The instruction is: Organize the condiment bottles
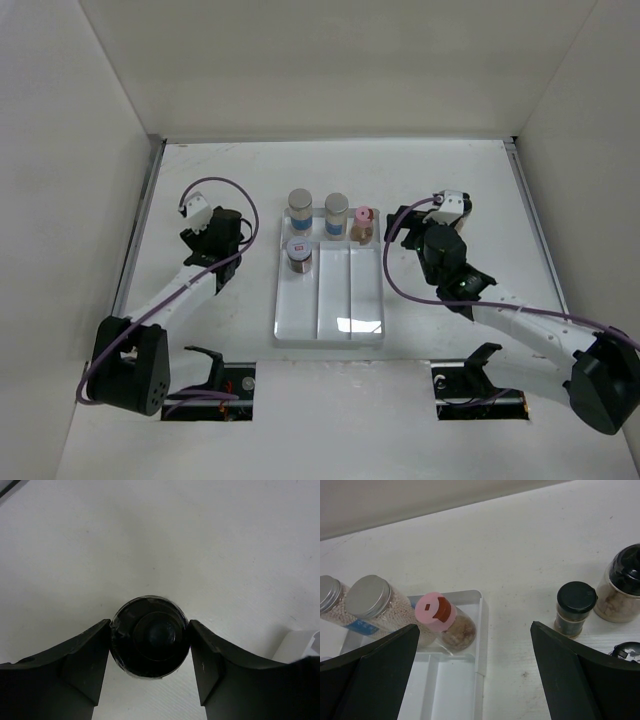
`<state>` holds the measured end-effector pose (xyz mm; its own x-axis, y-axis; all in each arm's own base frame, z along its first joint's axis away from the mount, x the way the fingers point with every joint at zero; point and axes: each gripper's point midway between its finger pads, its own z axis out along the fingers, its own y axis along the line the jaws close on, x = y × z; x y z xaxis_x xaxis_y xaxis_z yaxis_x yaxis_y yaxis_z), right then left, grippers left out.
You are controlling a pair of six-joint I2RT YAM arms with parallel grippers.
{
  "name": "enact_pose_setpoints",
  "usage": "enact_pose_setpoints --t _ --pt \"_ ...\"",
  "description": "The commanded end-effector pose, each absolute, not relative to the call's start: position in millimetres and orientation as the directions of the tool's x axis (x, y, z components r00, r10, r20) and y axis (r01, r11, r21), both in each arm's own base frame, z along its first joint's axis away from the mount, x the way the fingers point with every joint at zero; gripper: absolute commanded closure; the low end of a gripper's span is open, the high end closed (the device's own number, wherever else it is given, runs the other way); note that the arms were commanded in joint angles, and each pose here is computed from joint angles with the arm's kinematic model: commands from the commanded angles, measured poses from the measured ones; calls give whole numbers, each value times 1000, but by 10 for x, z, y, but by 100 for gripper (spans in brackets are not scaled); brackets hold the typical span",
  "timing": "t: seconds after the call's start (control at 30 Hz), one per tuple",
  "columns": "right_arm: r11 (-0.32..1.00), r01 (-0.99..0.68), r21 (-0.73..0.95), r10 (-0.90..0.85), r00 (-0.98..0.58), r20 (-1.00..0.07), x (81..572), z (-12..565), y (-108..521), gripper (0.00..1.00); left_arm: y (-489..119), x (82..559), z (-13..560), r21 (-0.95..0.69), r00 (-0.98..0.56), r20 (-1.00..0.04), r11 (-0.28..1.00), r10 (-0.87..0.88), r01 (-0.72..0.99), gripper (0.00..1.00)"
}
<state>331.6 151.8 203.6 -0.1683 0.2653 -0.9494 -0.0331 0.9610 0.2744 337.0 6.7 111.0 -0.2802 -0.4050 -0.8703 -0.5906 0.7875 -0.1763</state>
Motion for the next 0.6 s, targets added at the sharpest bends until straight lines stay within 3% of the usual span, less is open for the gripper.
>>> enact_pose_setpoints --t 0.0,0.2,0.47,0.5,0.57 --pt "944 -53 325 319 -100 -942 3335 2308 1538 0 13 3357 1190 -248 -246 -864 795 -440 -553 55" --pt "944 -48 327 322 -100 -942 3336 2299 1523 0 -315 3134 1661 -327 -197 -880 852 -433 -409 56" --pt "944 -41 327 322 -97 -942 3340 2292 1504 0 -882 2536 1809 -313 -316 -882 935 -351 -164 59" --pt "946 -40 321 316 -101 -943 3342 2288 1504 3 -948 2464 1805 -310 -331 -881 942 -337 -131 59" --pt "944 -41 327 322 -93 -942 3334 2327 1492 25 -1083 2346 1768 -315 -353 -880 947 -319 -70 60"
